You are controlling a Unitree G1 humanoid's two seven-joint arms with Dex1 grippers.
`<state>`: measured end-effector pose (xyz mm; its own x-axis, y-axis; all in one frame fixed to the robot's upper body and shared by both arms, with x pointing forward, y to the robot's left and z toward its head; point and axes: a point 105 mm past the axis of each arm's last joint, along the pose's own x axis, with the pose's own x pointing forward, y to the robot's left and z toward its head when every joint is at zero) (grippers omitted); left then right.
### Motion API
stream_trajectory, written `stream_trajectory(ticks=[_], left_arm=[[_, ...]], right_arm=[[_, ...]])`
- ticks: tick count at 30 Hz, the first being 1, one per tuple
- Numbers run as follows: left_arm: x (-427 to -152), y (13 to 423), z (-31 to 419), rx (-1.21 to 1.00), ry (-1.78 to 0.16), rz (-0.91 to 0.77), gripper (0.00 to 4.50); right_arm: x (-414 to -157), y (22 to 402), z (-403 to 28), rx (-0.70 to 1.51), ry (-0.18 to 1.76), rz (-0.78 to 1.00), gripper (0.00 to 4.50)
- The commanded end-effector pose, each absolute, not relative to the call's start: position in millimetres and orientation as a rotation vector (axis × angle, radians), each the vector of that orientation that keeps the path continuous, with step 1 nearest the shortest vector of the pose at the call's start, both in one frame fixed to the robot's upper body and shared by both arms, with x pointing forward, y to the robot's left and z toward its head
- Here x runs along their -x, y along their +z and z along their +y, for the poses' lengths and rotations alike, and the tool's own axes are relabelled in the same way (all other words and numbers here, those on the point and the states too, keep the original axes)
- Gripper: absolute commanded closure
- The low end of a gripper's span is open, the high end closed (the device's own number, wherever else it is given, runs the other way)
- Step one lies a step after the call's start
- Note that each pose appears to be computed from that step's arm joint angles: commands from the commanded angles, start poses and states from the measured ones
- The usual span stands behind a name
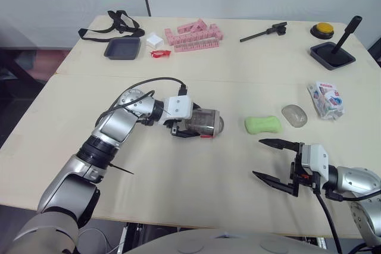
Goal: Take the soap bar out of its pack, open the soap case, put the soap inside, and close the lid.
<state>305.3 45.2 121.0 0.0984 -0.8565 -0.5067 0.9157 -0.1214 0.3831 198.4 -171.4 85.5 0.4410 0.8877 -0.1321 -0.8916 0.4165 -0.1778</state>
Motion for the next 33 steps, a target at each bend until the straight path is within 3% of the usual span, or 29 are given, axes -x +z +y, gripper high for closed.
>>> stream_trajectory(ticks=[1, 33], left_arm=[[-306.9, 139.6, 38.4, -0.851, -1.503, 0.070, 1.04], [-312.3, 146.1, 37.8, -0.955, -1.485, 0.235, 1.04]], right_arm=[[-195.0, 96.3, -167.9, 0.212, 1.148, -0.020, 0.04], [-198.3, 87.2, -170.6, 0.155, 1.109, 0.027, 0.04]])
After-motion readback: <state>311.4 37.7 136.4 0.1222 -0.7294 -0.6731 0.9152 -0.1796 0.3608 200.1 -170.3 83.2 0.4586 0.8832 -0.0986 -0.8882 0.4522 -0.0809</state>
